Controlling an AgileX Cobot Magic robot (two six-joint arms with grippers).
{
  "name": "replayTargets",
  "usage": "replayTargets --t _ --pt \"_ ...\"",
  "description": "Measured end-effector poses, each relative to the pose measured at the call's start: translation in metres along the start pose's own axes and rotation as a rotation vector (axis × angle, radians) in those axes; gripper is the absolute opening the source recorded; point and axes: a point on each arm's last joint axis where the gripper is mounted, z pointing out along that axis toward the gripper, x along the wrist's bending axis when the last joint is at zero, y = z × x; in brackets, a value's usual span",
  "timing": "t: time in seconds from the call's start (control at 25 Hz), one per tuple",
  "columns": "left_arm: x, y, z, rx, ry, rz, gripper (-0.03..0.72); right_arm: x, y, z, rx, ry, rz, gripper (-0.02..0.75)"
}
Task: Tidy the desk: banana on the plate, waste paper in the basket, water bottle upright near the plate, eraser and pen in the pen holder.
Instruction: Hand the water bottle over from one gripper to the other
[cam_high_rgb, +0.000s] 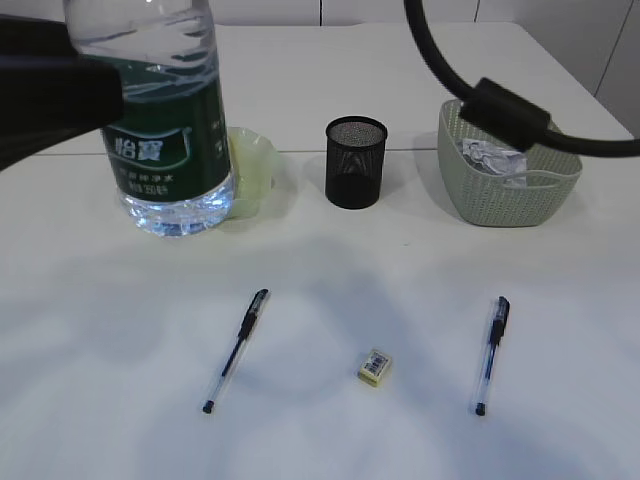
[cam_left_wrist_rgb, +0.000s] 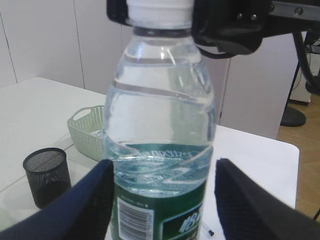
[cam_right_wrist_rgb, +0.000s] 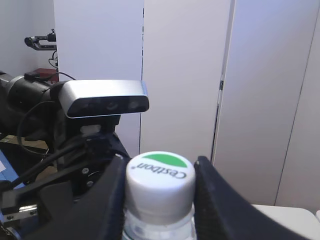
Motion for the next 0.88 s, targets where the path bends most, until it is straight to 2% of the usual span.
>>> replayTargets --t 0.2,0.56,0.88 --pt "0.001 0.001 0.0 -0.007 0.006 0.011 0.459 -0.005 0.004 0.003 -0.011 0.002 -0.015 0.243" --pt "0.011 -0.008 0.011 0.025 0.014 -0.029 0.573 -0.005 0.008 0.013 -0.018 0.028 -0.036 0.243" --pt "0.016 -0.007 0.017 -0.021 0.022 -0.028 0.59 -0.006 0.021 0.014 -0.042 0.028 -0.043 0.243"
